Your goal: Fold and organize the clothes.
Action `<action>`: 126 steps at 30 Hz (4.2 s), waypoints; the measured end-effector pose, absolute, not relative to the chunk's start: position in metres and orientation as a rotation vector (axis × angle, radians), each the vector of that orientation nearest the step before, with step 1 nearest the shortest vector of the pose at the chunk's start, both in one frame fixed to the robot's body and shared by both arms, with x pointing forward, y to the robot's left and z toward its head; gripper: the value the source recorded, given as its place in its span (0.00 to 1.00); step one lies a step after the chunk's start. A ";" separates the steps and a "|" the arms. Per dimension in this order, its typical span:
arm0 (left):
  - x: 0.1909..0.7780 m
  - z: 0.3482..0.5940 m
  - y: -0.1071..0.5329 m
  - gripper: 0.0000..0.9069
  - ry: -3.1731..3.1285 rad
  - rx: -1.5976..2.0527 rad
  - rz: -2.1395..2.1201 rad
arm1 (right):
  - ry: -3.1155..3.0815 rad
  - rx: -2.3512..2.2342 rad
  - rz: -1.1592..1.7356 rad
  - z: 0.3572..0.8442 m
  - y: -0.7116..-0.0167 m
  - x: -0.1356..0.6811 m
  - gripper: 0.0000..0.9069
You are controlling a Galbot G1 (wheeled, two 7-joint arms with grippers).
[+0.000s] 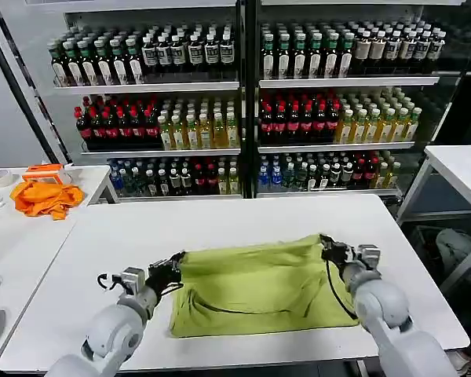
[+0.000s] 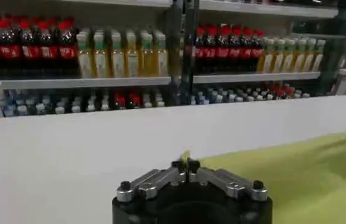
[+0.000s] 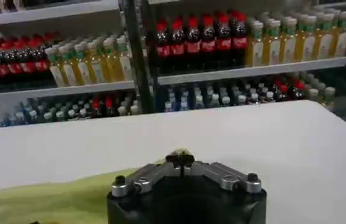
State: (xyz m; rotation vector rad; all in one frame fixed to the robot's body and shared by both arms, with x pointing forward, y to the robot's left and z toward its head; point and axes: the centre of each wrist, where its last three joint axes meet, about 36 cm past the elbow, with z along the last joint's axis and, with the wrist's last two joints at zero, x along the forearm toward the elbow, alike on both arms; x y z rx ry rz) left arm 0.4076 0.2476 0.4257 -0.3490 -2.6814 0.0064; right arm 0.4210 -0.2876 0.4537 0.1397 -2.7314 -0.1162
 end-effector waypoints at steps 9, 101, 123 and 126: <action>0.379 0.414 0.249 0.01 -2.628 -0.369 -0.036 | -2.677 0.091 -0.127 0.441 -0.294 0.368 0.00; 0.340 0.396 0.238 0.01 -2.609 -0.393 -0.139 | -2.697 0.054 -0.222 0.436 -0.256 0.356 0.00; 0.325 0.399 0.230 1.00 -2.677 -0.350 -0.172 | -2.658 -0.009 -0.185 0.427 -0.256 0.314 1.00; 0.319 0.404 0.226 1.00 -2.701 -0.326 -0.146 | -2.665 -0.015 -0.173 0.429 -0.257 0.308 1.00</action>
